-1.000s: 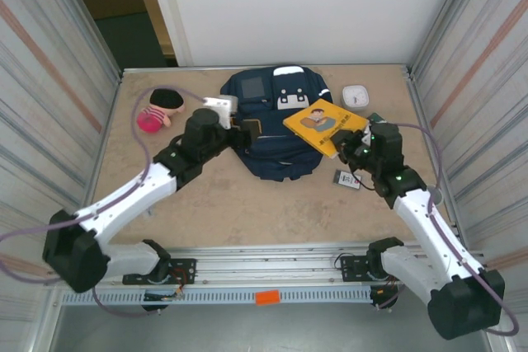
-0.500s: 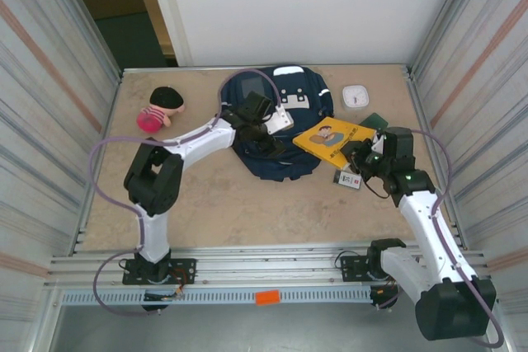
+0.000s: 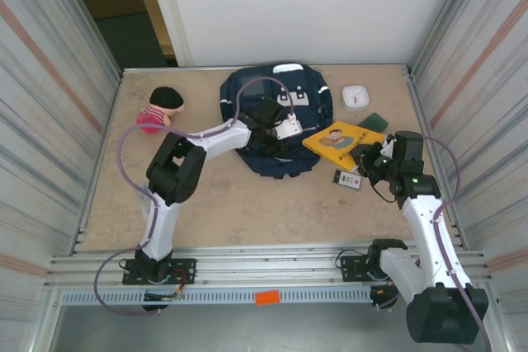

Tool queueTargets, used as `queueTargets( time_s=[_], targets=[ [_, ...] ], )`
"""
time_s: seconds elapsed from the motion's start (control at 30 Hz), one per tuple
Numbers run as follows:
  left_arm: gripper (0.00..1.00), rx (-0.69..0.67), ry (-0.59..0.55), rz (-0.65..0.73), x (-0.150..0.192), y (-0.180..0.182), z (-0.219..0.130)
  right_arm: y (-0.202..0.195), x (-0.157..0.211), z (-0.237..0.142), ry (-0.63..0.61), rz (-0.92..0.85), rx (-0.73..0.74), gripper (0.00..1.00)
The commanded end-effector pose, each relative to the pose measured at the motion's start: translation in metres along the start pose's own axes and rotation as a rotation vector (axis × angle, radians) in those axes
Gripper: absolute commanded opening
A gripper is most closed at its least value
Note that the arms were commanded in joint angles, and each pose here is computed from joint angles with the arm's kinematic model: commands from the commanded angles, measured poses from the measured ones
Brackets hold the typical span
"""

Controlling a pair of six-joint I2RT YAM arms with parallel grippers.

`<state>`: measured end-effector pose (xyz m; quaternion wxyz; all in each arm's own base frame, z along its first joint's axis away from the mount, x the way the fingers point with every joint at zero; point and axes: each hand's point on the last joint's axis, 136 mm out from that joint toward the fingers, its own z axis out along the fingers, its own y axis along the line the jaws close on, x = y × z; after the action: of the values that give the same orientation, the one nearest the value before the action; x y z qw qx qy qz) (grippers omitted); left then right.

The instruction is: Pack the student bag

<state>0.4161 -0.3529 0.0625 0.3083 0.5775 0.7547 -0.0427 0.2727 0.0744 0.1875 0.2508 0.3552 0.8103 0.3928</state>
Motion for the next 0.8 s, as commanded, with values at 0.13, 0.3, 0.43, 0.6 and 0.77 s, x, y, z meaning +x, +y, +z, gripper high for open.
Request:
queueTargets(
  time_s=[0.13,0.3,0.43,0.6,0.77],
  targets=[
    [0.00,-0.067,-0.041,-0.082,-0.004,0.004,-0.044,0.017,-0.004,-0.010,-0.016,-0.104,-0.069,0.00],
    [0.00,-0.052,-0.038,-0.181,-0.002,-0.027,-0.088,0.019,-0.011,-0.013,-0.006,-0.113,-0.085,0.00],
    [0.00,-0.019,-0.009,-0.332,0.010,-0.054,-0.116,0.029,-0.014,-0.018,0.017,-0.151,-0.097,0.00],
    [0.00,0.039,-0.037,-0.463,0.008,-0.091,-0.134,0.039,-0.016,-0.029,-0.005,-0.201,-0.095,0.00],
    [0.00,0.034,-0.109,-0.589,-0.006,-0.089,-0.157,0.036,-0.020,-0.050,-0.101,-0.205,-0.050,0.00]
  ],
)
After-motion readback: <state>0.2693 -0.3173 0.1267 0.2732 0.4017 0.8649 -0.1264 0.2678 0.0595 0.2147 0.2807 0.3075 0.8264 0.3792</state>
